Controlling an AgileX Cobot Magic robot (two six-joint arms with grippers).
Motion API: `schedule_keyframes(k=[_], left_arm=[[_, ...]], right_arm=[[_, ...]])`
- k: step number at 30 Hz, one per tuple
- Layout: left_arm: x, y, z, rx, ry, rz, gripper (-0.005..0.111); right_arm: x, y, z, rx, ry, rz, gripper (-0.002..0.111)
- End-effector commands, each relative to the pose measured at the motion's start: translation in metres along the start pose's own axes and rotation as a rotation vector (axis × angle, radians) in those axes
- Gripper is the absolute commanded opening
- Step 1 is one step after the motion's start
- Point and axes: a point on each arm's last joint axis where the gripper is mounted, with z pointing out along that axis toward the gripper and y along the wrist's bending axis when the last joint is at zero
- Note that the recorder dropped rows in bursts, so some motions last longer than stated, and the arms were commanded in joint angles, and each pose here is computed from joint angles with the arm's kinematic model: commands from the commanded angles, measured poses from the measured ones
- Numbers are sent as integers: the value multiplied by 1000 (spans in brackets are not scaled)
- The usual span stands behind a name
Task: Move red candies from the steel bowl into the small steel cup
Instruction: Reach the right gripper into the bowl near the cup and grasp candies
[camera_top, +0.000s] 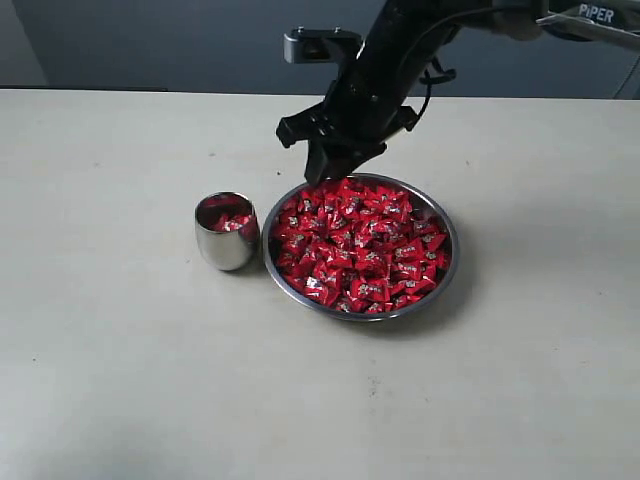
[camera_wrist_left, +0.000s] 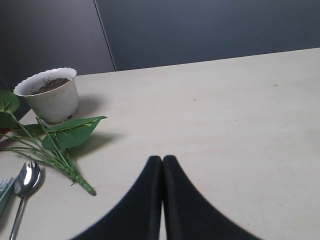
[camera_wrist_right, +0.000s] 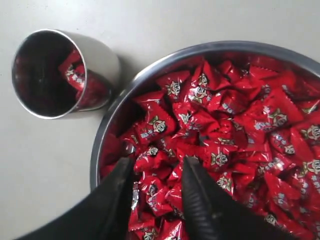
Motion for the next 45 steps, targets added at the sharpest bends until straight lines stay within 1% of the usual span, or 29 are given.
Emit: schedule_keyframes(k=[1, 2, 3, 8, 14, 16, 19, 20, 21, 22, 23, 24, 26, 29, 34, 39, 40, 41, 42, 45], left_arm=[[0, 0, 0, 0, -11, 0, 0], [0, 0, 0, 0, -11, 0, 0], [0, 0, 0, 0, -11, 0, 0], [0, 0, 0, 0, -11, 0, 0], [0, 0, 0, 0, -11, 0, 0], [0, 0, 0, 0, -11, 0, 0], [0, 0, 0, 0, -11, 0, 0], [0, 0, 0, 0, -11, 0, 0], [0, 0, 0, 0, -11, 0, 0], [0, 0, 0, 0, -11, 0, 0], [0, 0, 0, 0, -11, 0, 0], [0, 0, 0, 0, -11, 0, 0], [0, 0, 0, 0, -11, 0, 0], [0, 0, 0, 0, -11, 0, 0], [0, 0, 0, 0, -11, 0, 0], [0, 0, 0, 0, -11, 0, 0], [0, 0, 0, 0, -11, 0, 0], [0, 0, 0, 0, -11, 0, 0], [0, 0, 0, 0, -11, 0, 0], [0, 0, 0, 0, -11, 0, 0]], right_arm=[[2, -4, 15, -15, 48, -4, 53], [3, -3, 20, -19, 61, -4, 55], [3, -3, 25, -22, 70, -1, 54], [2, 6, 47, -31, 73, -14, 45], [1, 15, 74, -32, 65, -29, 45], [1, 13, 81, -9, 66, -8, 45], [4, 2, 89, 82, 92, 38, 45], [5, 1, 91, 84, 96, 42, 44], [5, 2, 91, 75, 95, 49, 38], [5, 3, 91, 60, 94, 60, 26], [4, 5, 91, 41, 90, 74, 8], [4, 7, 91, 26, 87, 85, 0], [4, 9, 90, 7, 85, 91, 0], [1, 13, 77, 7, 66, 79, 0], [-4, 17, 53, 49, 13, 34, 0], [-4, 18, 51, 46, 3, 34, 1], [-4, 18, 54, 40, 5, 40, 4], [-4, 17, 56, 42, 6, 41, 9], [-4, 16, 59, 43, 8, 43, 17], [-3, 13, 68, 43, 18, 57, 46]])
